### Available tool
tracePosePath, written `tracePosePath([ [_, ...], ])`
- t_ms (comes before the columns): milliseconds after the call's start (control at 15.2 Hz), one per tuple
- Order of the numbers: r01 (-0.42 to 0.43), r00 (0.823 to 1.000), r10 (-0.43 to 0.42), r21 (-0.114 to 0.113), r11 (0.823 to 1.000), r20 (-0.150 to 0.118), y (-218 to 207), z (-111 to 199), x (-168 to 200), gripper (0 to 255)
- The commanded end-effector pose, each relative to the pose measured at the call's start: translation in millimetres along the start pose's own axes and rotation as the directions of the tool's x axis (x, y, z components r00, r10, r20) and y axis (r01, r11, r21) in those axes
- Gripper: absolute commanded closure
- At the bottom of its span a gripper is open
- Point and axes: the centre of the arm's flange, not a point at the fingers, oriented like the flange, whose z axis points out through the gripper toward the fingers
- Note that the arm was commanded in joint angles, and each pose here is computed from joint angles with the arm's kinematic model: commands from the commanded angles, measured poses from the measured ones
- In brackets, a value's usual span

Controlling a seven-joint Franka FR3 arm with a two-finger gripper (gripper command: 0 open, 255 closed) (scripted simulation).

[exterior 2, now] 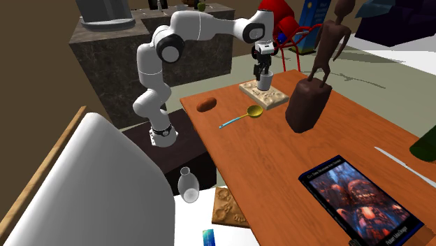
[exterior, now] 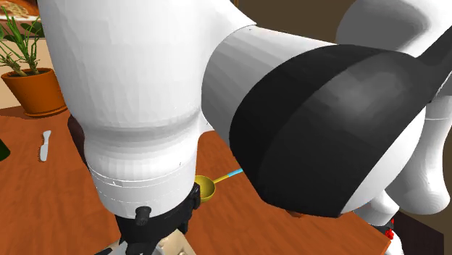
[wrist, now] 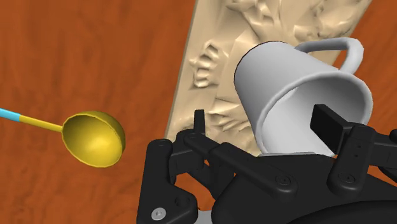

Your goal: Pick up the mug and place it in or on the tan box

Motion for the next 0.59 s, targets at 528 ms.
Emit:
tracePosePath([
  [528,0.000,1.000,0.000,-0.001,1.000,0.001,1.8,-33.8,-1.1,0],
])
